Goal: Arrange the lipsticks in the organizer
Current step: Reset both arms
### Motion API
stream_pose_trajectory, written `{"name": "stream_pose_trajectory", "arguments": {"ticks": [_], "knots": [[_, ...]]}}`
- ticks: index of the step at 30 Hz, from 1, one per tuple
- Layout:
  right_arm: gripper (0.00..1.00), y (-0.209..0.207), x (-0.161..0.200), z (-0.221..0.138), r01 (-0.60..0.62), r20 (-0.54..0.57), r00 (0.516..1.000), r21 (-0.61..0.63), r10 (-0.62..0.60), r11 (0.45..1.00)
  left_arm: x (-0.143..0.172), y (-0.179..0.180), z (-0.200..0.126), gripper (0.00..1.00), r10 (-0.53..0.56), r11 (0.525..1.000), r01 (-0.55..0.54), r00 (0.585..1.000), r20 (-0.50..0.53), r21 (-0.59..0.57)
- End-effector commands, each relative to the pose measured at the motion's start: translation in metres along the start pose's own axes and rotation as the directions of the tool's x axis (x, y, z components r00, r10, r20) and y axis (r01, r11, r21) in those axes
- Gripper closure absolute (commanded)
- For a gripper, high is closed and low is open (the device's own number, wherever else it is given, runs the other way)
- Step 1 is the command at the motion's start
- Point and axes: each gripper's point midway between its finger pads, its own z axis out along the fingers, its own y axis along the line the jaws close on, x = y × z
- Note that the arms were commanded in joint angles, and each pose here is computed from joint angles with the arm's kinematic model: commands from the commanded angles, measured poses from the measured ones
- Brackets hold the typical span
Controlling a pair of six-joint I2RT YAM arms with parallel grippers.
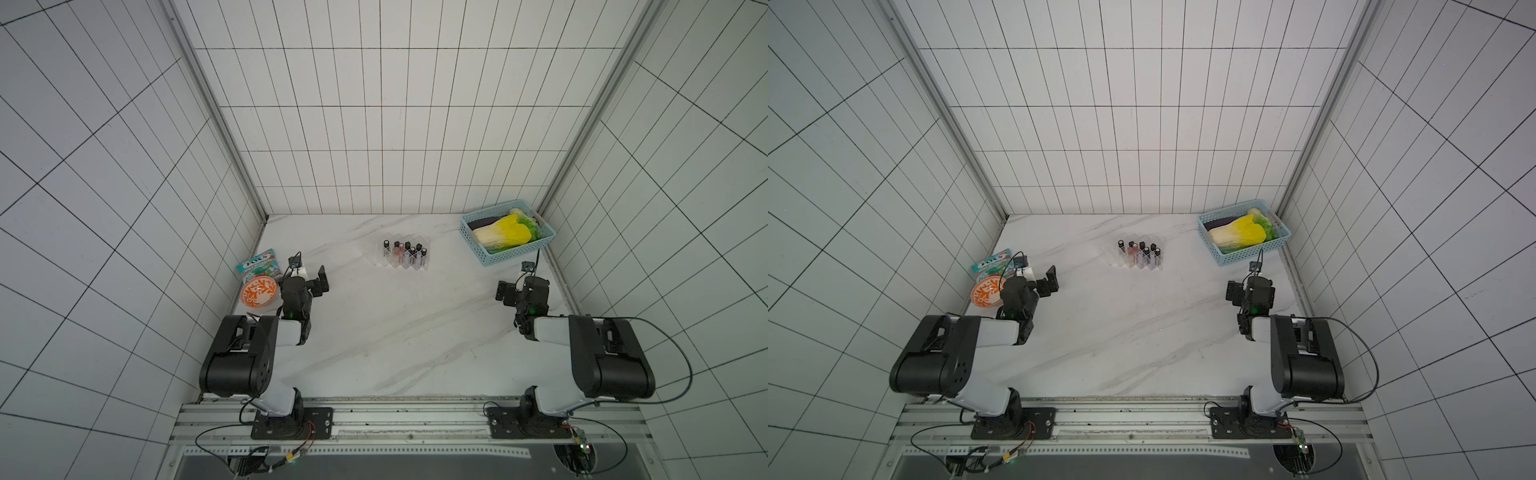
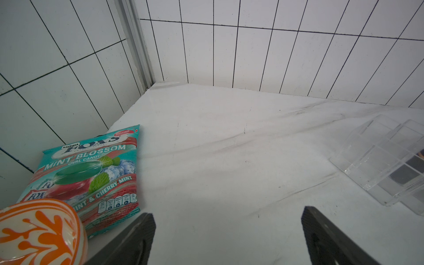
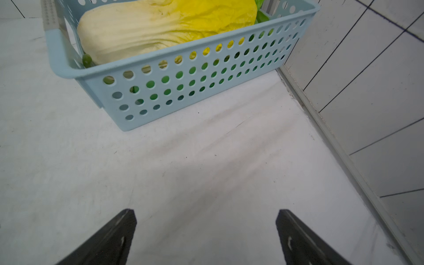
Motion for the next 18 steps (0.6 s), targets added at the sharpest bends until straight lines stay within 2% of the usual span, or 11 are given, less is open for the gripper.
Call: {"name": "stream_pose_trajectory", "arguments": {"ticks": [1,2,18], "knots": [[0.01,0.0022,-0.0269,-0.0031,-0.022,0.119,0.993,-0.028,0.025,0.999,-0.0079,0.0053,0.0061,0.02,-0.026,1.000,0.026,1.000,-0.005,0.005],[0.01,0.0020,-0.0254,-0.0003,-0.029,0.094,0.995,-0.030,0.031,0.999,-0.0074,0.0057,0.0064,0.02,-0.029,1.000,0.029,1.000,-0.009,0.010],[0.01,0.0021,-0.0258,0.0005,-0.029,0.096,0.995,-0.036,0.032,0.999,-0.0080,0.0060,0.0063,0.02,-0.030,1.000,0.030,1.000,-0.007,0.009]]}}
